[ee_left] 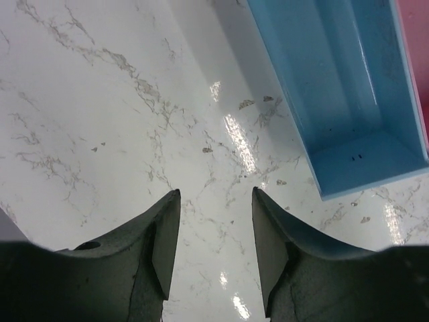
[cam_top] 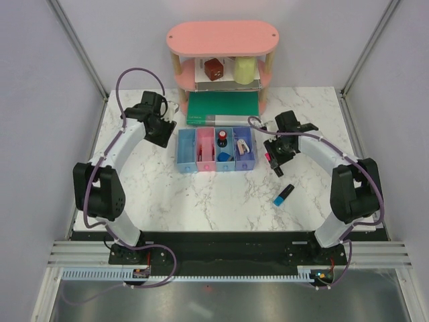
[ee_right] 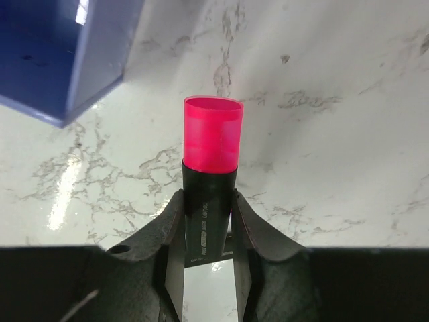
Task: Sort the stationery into containers
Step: Pick up the pen from the center of the board, then move the storage box to the center of the board.
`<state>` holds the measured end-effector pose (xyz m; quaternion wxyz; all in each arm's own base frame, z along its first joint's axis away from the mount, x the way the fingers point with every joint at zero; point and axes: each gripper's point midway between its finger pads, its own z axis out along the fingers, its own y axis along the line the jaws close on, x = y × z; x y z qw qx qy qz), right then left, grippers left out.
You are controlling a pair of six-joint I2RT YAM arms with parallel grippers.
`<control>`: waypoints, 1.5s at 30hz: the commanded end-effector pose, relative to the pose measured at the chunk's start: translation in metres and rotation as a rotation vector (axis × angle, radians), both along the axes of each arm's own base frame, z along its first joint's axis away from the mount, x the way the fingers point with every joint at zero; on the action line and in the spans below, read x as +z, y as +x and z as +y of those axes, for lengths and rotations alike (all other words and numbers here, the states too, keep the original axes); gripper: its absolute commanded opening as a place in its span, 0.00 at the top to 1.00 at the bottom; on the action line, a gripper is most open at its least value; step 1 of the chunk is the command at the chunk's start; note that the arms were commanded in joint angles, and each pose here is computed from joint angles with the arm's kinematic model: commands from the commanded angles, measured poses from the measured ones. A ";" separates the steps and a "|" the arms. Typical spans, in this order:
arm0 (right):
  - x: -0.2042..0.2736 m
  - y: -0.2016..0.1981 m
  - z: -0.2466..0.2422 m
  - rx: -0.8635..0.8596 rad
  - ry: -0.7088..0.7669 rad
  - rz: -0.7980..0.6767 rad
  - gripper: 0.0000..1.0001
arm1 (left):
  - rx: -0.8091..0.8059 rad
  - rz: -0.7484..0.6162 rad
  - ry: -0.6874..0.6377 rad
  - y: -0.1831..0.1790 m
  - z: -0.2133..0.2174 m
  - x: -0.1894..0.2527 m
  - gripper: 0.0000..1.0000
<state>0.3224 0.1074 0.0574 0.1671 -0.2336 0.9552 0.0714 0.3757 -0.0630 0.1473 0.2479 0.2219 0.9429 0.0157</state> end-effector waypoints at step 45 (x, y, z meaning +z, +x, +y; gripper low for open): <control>0.149 0.067 0.169 0.338 0.520 -0.276 1.00 | -0.213 0.046 -0.071 0.040 -0.121 -0.062 0.48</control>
